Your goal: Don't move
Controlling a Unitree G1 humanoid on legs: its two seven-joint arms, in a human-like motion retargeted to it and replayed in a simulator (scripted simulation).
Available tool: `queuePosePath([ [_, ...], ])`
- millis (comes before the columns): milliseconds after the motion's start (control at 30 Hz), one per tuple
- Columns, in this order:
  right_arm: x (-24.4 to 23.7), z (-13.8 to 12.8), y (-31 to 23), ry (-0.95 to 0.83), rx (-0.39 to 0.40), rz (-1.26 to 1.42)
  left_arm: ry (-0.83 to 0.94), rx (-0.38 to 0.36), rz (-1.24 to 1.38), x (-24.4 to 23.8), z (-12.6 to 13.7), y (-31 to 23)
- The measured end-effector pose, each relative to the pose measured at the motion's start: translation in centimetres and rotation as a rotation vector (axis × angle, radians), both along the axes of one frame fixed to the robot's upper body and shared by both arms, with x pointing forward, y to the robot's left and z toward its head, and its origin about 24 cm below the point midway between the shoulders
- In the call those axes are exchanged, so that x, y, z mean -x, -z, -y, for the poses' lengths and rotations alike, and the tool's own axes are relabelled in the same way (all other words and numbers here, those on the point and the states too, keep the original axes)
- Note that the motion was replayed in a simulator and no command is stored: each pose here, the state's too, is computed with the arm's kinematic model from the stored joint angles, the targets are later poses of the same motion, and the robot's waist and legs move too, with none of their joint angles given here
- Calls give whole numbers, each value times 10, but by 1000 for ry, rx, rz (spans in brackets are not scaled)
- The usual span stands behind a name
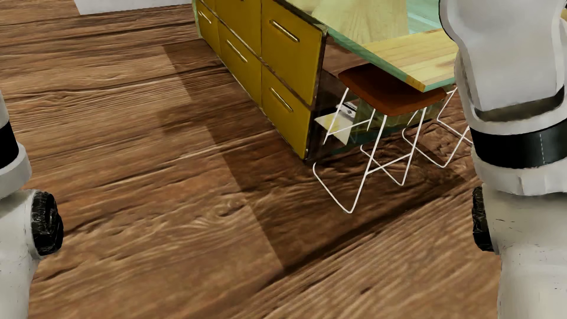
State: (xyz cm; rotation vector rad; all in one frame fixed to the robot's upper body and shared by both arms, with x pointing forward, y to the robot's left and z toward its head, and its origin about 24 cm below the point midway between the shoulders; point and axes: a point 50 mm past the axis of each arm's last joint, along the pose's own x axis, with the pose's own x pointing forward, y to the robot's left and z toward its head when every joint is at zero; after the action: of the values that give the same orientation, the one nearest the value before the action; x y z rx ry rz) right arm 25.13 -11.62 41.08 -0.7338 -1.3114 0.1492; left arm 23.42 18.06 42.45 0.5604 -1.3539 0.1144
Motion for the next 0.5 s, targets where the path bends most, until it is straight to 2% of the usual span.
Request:
queuePosePath([
  [500, -5, 3, 7, 12, -2, -28, -30, 15, -50, -8, -9, 11],
])
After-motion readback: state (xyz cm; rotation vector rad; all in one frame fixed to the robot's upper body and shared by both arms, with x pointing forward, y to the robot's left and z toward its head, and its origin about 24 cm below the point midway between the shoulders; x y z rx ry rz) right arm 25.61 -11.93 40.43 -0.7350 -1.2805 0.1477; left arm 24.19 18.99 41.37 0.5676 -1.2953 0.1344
